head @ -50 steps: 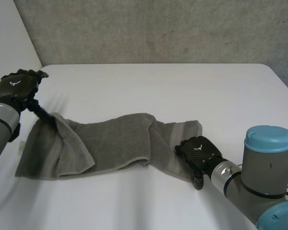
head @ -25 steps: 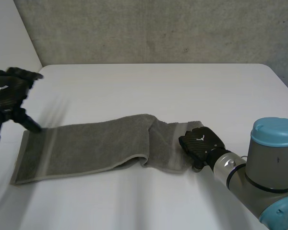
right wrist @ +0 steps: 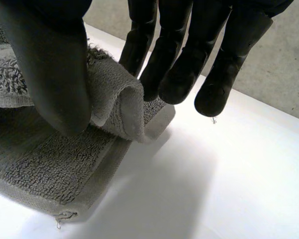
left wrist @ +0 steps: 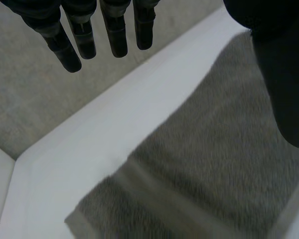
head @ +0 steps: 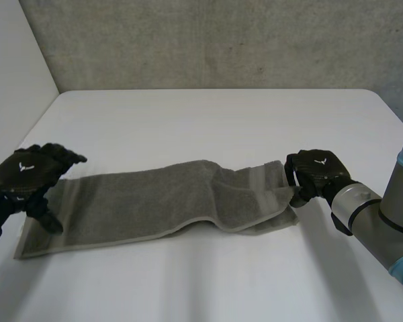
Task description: Fold the towel.
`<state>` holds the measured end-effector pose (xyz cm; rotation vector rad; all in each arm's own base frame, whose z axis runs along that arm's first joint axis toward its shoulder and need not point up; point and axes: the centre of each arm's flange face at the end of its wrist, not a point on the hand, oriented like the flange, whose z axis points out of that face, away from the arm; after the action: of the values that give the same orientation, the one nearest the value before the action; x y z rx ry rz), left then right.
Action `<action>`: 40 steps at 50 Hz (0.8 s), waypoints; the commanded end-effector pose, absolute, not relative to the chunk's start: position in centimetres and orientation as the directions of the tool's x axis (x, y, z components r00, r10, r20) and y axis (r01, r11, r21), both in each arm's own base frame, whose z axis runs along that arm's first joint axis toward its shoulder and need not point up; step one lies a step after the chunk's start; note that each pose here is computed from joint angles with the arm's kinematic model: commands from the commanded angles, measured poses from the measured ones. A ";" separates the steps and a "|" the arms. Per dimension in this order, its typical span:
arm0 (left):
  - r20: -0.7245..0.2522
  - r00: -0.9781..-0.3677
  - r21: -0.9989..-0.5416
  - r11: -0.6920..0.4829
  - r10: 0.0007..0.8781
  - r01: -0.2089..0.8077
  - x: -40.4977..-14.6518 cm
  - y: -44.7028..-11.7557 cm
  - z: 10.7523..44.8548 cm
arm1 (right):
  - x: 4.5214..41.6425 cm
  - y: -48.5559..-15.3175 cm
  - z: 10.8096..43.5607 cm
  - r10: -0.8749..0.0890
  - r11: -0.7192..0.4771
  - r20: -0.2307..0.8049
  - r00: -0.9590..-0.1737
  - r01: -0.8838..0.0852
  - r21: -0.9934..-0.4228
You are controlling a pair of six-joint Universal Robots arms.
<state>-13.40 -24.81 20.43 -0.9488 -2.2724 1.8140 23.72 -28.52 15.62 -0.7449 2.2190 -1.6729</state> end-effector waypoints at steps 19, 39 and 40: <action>-0.254 -0.796 -0.869 0.232 0.549 0.438 -12.9 -25.4 16.5 | 24.1 -28.0 14.5 -0.564 0.226 0.089 -0.821 -0.257 -0.940; -0.337 -0.777 -0.798 0.276 0.532 0.535 -11.9 -26.3 14.8 | 25.0 -27.4 12.5 -0.625 0.267 0.050 -0.779 -0.274 -0.924; -0.338 -0.777 -0.799 0.275 0.531 0.535 -11.9 -26.4 14.7 | 25.0 -27.4 12.5 -0.625 0.267 0.050 -0.779 -0.274 -0.924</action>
<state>-11.92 -26.26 14.84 -1.0522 -2.5093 1.5752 24.76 -27.48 13.04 -0.8114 2.2221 -1.5423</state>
